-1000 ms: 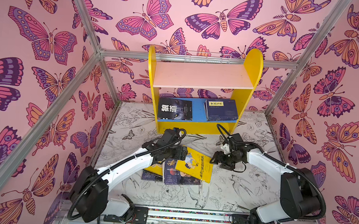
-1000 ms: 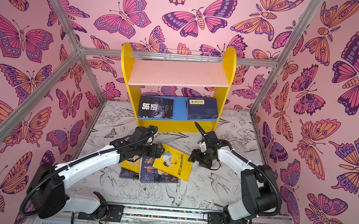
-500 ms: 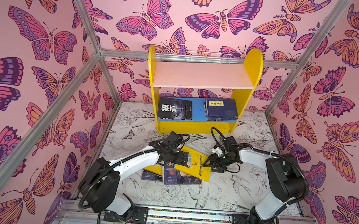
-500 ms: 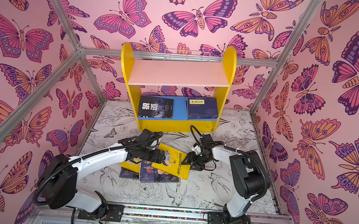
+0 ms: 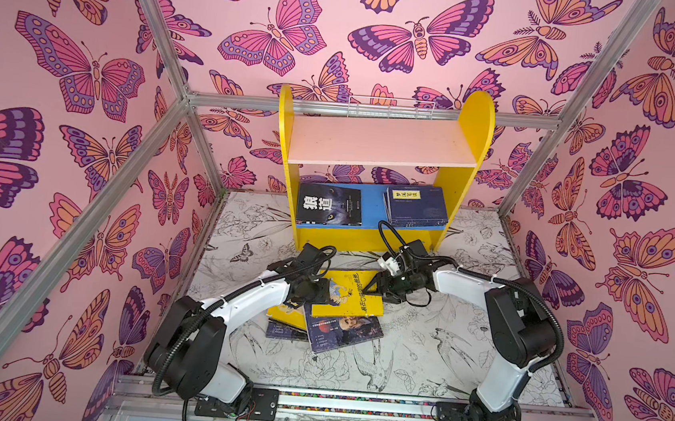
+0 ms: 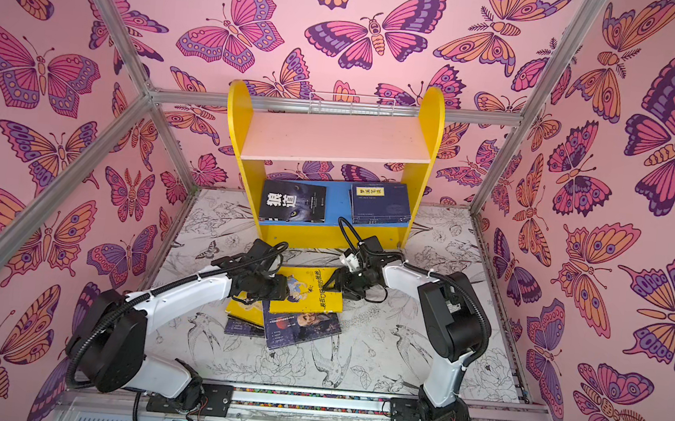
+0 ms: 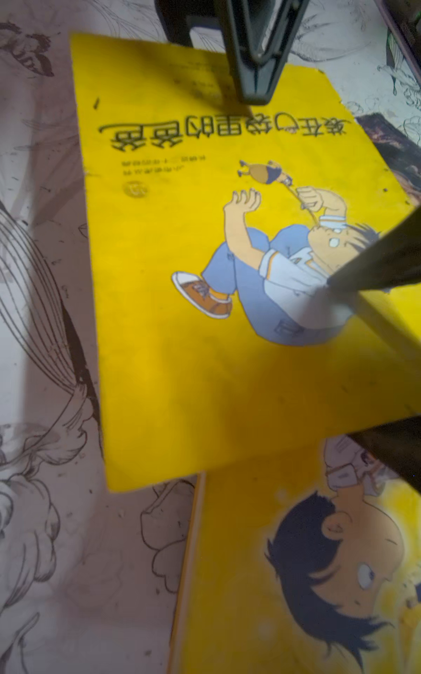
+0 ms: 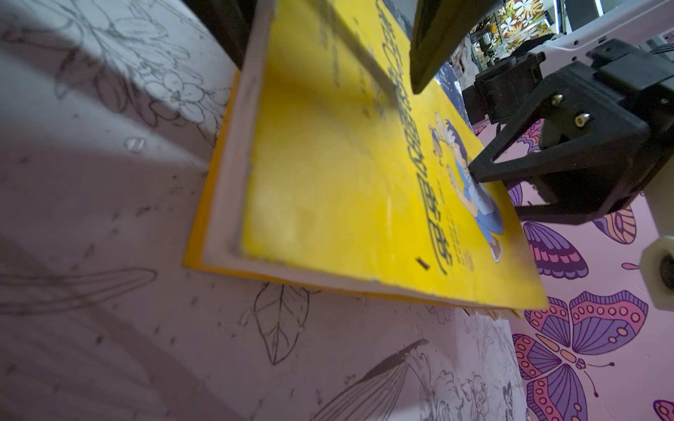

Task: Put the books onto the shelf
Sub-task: 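Lift the yellow book edge with the left gripper while the right gripper grasps it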

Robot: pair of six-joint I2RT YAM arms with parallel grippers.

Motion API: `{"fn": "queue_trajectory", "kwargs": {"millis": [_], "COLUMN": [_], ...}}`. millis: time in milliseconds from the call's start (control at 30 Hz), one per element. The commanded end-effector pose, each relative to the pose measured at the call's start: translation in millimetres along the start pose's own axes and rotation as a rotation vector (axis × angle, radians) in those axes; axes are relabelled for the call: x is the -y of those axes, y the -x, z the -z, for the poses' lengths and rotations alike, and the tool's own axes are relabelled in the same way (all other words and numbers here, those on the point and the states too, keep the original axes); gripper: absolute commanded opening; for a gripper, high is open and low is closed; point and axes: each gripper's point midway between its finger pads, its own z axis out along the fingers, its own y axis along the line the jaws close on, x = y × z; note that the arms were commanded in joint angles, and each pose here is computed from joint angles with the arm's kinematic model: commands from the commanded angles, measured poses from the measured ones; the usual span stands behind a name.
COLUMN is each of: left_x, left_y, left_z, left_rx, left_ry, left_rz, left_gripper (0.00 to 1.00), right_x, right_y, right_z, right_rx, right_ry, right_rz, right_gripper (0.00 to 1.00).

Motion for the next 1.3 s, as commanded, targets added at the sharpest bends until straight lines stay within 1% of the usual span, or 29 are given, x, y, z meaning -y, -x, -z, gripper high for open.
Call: {"fn": "queue_trajectory", "kwargs": {"millis": [0, 33, 100, 233, 367, 433, 600, 733, 867, 1000, 1033, 1067, 1200, 1267], "left_x": [5.3, 4.6, 2.7, 0.7, -8.1, -9.6, -17.5, -32.5, -48.5, -54.0, -55.3, -59.8, -66.6, -67.5], "left_y": [-19.6, -18.0, -15.9, -7.6, 2.7, 5.8, -2.6, -8.3, -10.7, -11.3, -11.9, -17.2, -21.2, -22.5], "left_z": [-4.5, -2.8, 0.1, 9.3, 21.6, 29.0, 20.6, 10.8, 5.9, 4.5, 4.5, -3.3, -7.3, -8.6], "left_rx": [-0.059, -0.048, -0.032, 0.035, 0.135, 0.174, 0.15, 0.139, 0.154, 0.157, 0.156, 0.127, 0.114, 0.109], "left_ry": [-0.047, -0.047, -0.049, -0.076, -0.118, -0.147, -0.129, -0.059, 0.014, 0.043, 0.051, 0.076, 0.11, 0.117], "left_rz": [-0.007, -0.001, 0.017, 0.053, 0.134, 0.155, 0.161, 0.198, 0.235, 0.239, 0.238, 0.238, 0.24, 0.235], "left_gripper": [0.22, 0.13, 0.0, 0.0, 0.0, 0.0, 0.0, 0.0, 0.0, 0.0, 0.0, 0.0, 0.0, 0.0], "right_x": [-46.8, -48.8, -49.9, -50.4, -35.1, -27.3, -19.0, -10.0, -4.4, -4.9, -5.7, -7.2, -16.7, -26.1], "right_y": [18.5, 21.0, 23.5, 25.3, 29.3, 28.1, 17.8, 5.7, -5.2, -9.2, -10.6, -11.8, -16.8, -15.5], "right_z": [-4.5, -3.9, -2.7, 3.6, 9.9, 10.0, -1.8, -9.4, -8.0, -2.5, -1.7, -0.4, 5.4, 11.5], "right_rx": [0.037, 0.047, 0.064, 0.095, 0.124, 0.123, 0.053, -0.023, -0.049, -0.041, -0.044, -0.048, -0.058, -0.044], "right_ry": [0.133, 0.137, 0.139, 0.132, 0.138, 0.137, 0.158, 0.149, 0.129, 0.119, 0.121, 0.125, 0.159, 0.179], "right_rz": [0.113, 0.115, 0.117, 0.128, 0.076, 0.056, 0.033, 0.011, 0.021, 0.042, 0.044, 0.048, 0.062, 0.082], "right_gripper": [0.59, 0.59, 0.59, 0.61, 0.64, 0.64, 0.62, 0.59, 0.58, 0.57, 0.56, 0.55, 0.46, 0.43]}}
